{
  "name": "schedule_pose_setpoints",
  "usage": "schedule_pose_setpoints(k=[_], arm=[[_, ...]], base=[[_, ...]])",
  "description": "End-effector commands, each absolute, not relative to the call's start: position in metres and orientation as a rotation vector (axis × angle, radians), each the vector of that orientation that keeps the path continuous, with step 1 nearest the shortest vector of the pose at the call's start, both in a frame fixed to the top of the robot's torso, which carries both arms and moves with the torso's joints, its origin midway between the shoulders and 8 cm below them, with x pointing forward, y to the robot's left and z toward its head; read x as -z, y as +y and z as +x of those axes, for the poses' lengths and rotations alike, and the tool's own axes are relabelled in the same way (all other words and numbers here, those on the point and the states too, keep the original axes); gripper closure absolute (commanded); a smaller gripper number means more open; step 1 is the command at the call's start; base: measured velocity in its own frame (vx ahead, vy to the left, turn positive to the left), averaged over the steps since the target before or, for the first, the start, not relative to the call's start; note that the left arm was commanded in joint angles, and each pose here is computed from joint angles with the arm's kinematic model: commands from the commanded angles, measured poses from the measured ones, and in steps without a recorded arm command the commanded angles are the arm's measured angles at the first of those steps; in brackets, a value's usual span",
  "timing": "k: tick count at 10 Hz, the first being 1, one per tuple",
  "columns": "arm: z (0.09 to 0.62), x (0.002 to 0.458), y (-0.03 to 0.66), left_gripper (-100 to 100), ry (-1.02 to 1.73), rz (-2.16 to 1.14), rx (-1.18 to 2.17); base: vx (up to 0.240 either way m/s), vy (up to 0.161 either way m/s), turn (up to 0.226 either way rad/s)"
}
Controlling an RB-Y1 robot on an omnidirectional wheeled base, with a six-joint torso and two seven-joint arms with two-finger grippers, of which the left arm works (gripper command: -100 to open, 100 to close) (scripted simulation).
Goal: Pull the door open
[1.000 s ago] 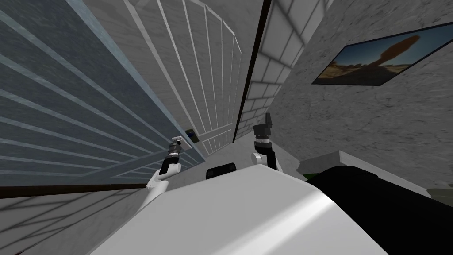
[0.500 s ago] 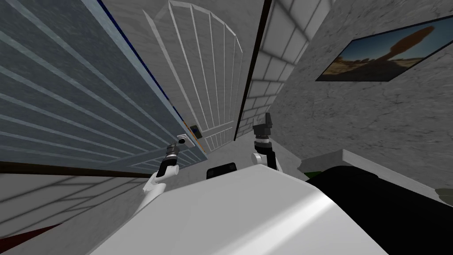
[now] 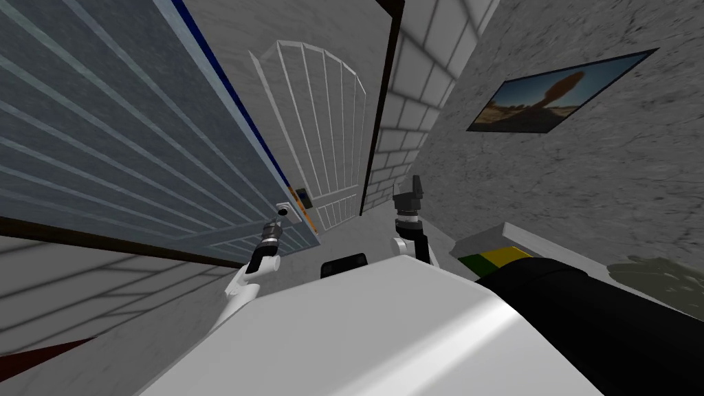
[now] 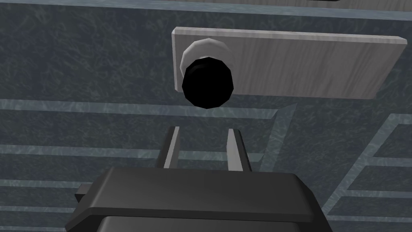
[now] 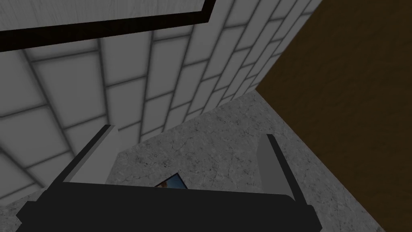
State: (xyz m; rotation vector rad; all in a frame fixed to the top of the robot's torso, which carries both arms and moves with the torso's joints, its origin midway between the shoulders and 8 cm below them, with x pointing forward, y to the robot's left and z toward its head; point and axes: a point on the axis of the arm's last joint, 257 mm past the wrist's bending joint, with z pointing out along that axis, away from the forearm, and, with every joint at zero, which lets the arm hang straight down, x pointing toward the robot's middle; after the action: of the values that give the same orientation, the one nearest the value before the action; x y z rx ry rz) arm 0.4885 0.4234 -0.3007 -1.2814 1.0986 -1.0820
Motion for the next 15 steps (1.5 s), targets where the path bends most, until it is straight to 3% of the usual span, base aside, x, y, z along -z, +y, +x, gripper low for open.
schedule_pose_setpoints(k=[1, 3, 9, 10, 15], arm=[[0.490, 0.297, 0.414, -100, 1.106, -1.273, 1.104], [0.490, 0.300, 0.422, -100, 1.099, -1.279, 1.087], [0.495, 0.298, 0.423, -100, 1.089, -1.275, 1.083], [0.495, 0.298, 0.423, 100, 1.089, -1.275, 1.083], [0.495, 0.298, 0.423, 100, 1.089, -1.275, 1.083]], base=[[-0.189, -0.060, -0.048], [-0.004, -0.007, 0.002], [0.170, 0.041, -0.027], [-0.007, 0.005, 0.018], [-0.020, 0.000, -0.003]])
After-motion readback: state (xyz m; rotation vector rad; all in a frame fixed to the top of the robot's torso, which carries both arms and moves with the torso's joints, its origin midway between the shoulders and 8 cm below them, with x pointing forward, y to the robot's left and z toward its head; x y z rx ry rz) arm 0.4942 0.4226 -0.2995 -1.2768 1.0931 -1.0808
